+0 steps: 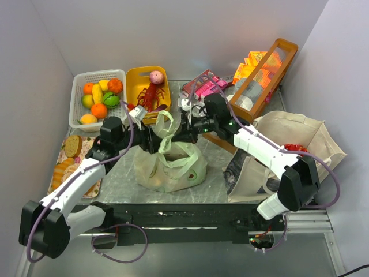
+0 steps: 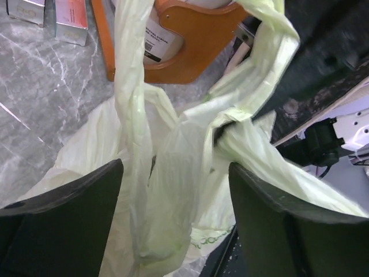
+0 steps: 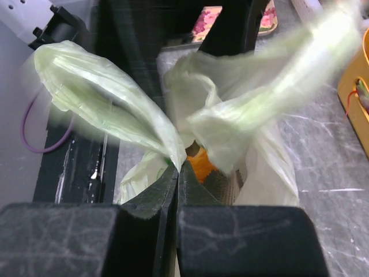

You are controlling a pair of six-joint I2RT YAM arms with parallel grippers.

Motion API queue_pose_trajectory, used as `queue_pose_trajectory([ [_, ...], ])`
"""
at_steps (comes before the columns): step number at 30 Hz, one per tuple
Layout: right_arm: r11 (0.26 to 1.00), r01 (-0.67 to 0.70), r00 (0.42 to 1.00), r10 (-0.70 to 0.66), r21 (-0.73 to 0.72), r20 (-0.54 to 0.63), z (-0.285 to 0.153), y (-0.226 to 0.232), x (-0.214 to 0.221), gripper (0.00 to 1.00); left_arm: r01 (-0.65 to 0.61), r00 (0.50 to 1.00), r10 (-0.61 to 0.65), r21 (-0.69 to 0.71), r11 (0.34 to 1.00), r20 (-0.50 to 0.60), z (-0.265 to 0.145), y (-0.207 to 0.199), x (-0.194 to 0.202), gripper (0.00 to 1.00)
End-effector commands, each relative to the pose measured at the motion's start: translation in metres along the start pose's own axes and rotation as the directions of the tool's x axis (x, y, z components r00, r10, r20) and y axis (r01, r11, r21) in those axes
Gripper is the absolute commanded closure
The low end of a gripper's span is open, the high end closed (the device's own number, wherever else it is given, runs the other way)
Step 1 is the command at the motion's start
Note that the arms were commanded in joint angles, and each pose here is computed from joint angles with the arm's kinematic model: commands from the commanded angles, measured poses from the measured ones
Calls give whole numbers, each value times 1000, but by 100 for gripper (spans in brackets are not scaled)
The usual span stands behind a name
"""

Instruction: Place the mixed food into the grocery bags and tie them

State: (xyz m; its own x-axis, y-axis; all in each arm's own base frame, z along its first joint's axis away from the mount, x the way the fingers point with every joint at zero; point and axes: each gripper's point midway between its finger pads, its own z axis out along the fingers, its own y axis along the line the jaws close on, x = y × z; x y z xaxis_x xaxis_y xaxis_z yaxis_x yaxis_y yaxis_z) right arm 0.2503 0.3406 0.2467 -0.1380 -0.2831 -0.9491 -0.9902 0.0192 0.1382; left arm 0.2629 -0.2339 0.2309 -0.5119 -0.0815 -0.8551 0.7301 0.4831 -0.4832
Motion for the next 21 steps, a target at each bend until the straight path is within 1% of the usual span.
queue_pose_trajectory([
  [1,1000,17,999,-17,2,44,-2,-10,-27,100,-52,998,51,7,999,46,-8,-9,-6,19],
  [8,999,-32,999,33,-23,32,5,-15,-29,100,-40,998,42,-49,998,45,-14,-5,-1,11],
  [12,999,-40,998,41,-28,40,6,-17,-34,100,-36,998,43,-121,992,56,-20,0,-2,8],
  [13,998,-54,998,55,-20,43,6,-18,-35,100,-41,997,49,-124,991,58,-22,-1,-2,4],
  [17,995,-99,994,99,3,33,7,-25,-38,100,-48,996,56,-115,992,72,-24,-7,-2,4],
  [21,990,-139,990,139,24,24,11,-29,-37,100,-50,992,65,-131,990,110,-28,-9,-7,4],
])
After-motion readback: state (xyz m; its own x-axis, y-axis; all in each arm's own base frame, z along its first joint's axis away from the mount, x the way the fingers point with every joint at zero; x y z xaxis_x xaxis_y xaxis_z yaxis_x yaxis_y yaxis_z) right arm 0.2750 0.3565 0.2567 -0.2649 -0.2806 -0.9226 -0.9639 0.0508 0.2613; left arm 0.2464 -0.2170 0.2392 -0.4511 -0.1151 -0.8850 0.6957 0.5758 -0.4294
